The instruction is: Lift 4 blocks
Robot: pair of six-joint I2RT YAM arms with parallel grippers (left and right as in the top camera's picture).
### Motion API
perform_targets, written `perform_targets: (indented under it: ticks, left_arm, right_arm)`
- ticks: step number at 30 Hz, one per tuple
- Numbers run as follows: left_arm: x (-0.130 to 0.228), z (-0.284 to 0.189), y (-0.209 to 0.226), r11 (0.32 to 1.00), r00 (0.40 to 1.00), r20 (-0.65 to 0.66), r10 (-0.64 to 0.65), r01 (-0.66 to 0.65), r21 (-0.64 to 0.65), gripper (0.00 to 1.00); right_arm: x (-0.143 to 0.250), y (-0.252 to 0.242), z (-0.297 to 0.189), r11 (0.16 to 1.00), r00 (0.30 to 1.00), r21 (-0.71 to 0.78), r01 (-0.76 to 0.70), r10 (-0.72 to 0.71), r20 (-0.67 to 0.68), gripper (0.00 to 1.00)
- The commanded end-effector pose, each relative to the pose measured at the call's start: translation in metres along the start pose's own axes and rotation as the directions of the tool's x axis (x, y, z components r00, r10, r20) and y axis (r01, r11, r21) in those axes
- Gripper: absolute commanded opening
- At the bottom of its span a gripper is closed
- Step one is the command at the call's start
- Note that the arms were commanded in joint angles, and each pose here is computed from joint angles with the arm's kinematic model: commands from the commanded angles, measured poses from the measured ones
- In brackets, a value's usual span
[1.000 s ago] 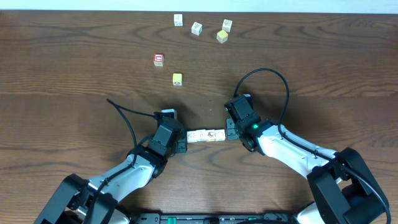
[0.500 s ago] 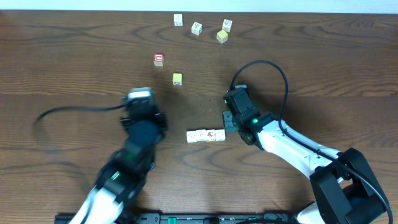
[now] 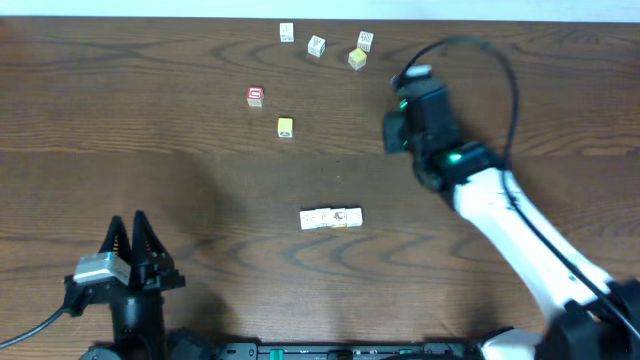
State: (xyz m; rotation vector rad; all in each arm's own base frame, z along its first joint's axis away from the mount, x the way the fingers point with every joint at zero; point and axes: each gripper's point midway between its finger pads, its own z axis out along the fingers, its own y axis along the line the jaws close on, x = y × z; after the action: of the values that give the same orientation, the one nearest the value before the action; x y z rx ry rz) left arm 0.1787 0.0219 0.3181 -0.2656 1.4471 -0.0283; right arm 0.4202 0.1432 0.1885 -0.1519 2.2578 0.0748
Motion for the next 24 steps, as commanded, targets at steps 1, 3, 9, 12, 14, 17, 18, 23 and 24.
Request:
perform_targets:
  ticks: [1,3,9,12,14,17,18,23,24]
  left_arm:
    - [-0.002,0.002,0.003,0.999,0.999,-0.015,0.033,-0.034,-0.030,0.47]
    - [-0.002,0.002,0.003,0.999,0.999,-0.018,0.036,-0.036,-0.033,0.58]
    - [-0.001,0.002,0.003,0.999,0.999,-0.021,0.038,-0.039,-0.033,0.71]
    - [0.000,0.002,0.004,0.999,0.999,-0.026,0.042,-0.043,-0.033,0.71]
    - [0.001,0.002,0.004,0.998,0.999,-0.030,0.046,-0.047,-0.033,0.72]
    - [0.004,0.002,0.004,0.998,0.998,-0.038,0.052,-0.053,-0.034,0.73]
    - [0.004,0.002,0.004,0.998,0.998,-0.040,0.054,-0.055,-0.034,0.74]
    - [0.003,0.002,0.011,0.996,0.998,-0.037,0.055,-0.058,-0.073,0.74]
    - [0.003,0.001,0.016,0.993,0.998,-0.034,0.055,-0.058,-0.105,0.74]
  right_arm:
    - [-0.055,-0.035,-0.047,0.994,0.988,0.111,-0.022,0.004,0.156,0.63]
    - [-0.069,-0.051,-0.067,0.985,0.977,0.170,-0.042,0.005,0.212,0.86]
    - [-0.077,-0.077,-0.107,0.962,0.964,0.263,-0.069,-0.004,0.265,0.99]
    - [-0.070,-0.080,-0.109,0.960,0.971,0.273,-0.059,-0.009,0.238,0.99]
    - [-0.061,-0.080,-0.107,0.959,0.980,0.280,-0.041,-0.016,0.199,0.99]
    - [-0.046,-0.081,-0.104,0.959,0.990,0.283,-0.012,-0.027,0.135,0.99]
    - [-0.042,-0.081,-0.103,0.958,0.993,0.286,-0.004,-0.031,0.116,0.99]
    - [-0.039,-0.083,-0.103,0.956,0.994,0.292,0.001,-0.033,0.104,0.99]
    - [-0.039,-0.083,-0.103,0.956,0.994,0.292,0.000,-0.032,0.105,0.99]
